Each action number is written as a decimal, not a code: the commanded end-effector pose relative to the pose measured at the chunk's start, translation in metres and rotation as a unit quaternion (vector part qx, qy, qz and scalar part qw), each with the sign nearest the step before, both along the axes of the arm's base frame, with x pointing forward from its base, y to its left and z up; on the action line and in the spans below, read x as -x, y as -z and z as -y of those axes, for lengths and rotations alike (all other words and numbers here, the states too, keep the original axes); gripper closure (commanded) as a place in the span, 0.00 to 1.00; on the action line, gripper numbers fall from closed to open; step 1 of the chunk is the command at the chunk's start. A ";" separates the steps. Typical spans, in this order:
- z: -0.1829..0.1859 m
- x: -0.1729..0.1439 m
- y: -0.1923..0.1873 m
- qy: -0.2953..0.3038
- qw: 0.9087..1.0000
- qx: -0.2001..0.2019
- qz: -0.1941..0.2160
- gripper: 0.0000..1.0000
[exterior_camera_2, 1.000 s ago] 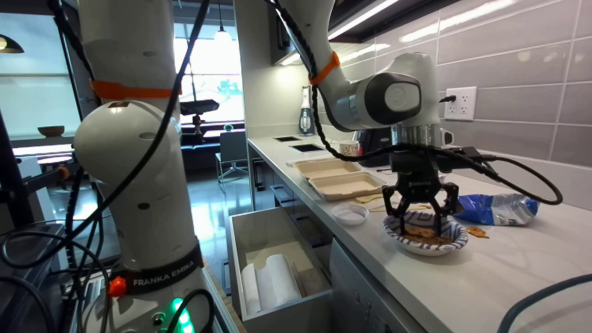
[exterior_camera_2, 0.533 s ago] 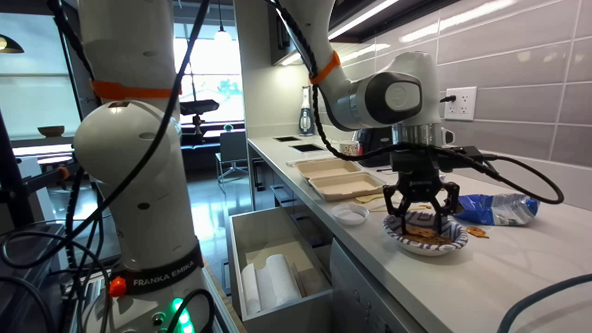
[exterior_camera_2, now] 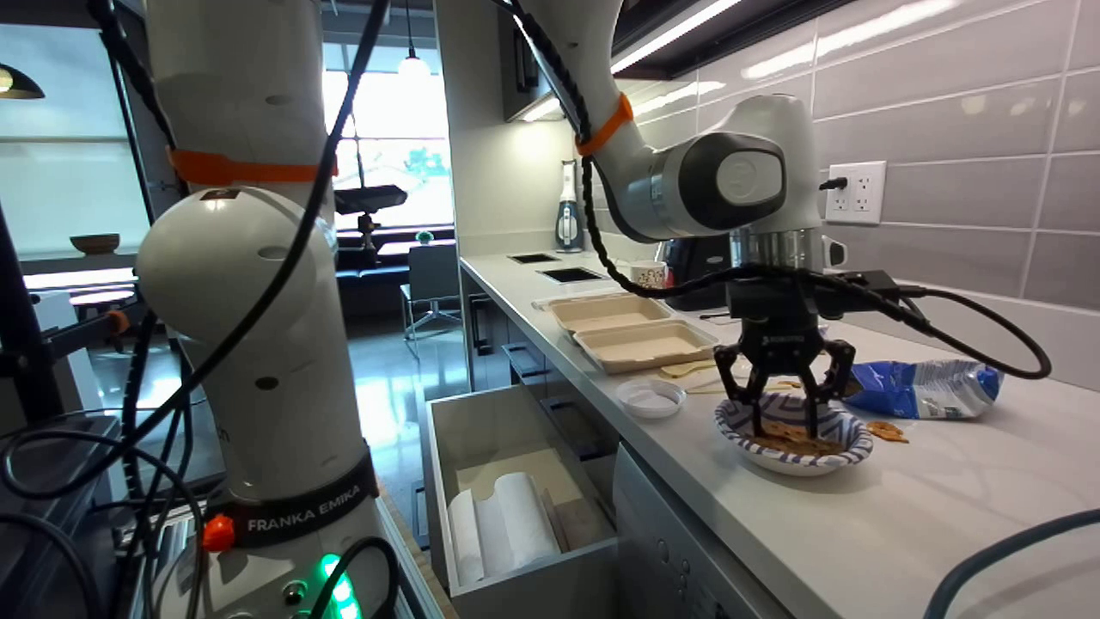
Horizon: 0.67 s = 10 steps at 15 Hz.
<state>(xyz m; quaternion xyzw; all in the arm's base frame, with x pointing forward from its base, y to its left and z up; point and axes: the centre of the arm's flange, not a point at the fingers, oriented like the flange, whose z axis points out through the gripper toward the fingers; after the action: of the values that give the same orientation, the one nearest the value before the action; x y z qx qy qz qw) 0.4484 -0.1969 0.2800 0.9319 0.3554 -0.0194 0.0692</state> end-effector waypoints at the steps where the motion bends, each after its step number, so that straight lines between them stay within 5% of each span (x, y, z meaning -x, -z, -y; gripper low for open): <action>1: 0.003 0.001 0.001 -0.003 1.000 -0.008 0.003 0.43; 10: 0.001 0.005 -0.008 -0.004 1.000 -0.004 0.014 0.41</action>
<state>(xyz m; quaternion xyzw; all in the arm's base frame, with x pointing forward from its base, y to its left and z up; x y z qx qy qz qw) 0.4485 -0.1976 0.2823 0.9319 0.3555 -0.0175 0.0703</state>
